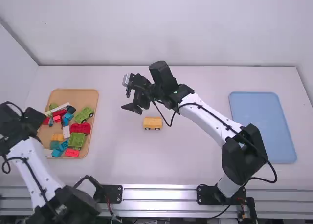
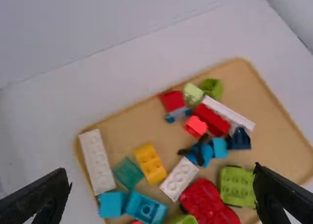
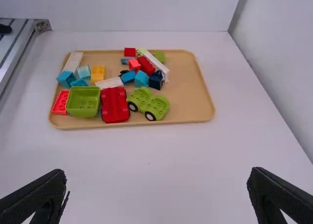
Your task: Assemble lego blocks to make yellow taxi
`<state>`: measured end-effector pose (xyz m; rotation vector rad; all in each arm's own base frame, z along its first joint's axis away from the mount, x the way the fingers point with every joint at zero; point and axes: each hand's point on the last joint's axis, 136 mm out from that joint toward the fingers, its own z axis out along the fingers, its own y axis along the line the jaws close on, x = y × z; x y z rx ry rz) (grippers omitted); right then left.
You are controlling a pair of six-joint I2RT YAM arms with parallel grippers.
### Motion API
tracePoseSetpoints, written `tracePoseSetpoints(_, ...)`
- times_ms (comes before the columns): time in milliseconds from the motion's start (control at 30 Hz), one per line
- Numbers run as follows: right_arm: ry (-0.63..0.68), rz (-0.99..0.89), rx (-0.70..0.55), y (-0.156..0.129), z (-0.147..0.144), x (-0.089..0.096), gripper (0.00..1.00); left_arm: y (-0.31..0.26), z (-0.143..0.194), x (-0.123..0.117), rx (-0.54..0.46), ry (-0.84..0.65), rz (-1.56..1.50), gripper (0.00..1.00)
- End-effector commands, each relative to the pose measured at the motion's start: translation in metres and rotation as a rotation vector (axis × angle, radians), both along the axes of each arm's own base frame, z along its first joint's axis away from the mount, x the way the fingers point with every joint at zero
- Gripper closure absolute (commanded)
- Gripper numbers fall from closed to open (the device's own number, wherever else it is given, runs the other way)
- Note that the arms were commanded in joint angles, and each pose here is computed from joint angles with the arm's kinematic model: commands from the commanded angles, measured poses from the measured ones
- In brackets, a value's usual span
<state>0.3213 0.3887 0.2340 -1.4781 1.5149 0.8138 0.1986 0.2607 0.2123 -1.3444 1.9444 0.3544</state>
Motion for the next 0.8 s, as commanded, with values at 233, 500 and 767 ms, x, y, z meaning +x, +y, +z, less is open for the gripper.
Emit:
tracePoseSetpoints(233,-0.050,-0.023,0.019,-0.004,0.018,0.010,0.02,0.018,-0.069,0.014,-0.390,0.163,-0.019,0.01)
tracePoseSetpoints(500,-0.054,-0.060,-0.001,-0.010,0.015,0.018,0.01,0.003,-0.133,0.051,-0.613,0.224,0.163,0.00)
tracePoseSetpoints(767,-0.041,-0.078,-0.018,-0.016,0.010,0.022,0.01,-0.013,-0.171,0.055,-0.639,0.261,0.242,0.37)
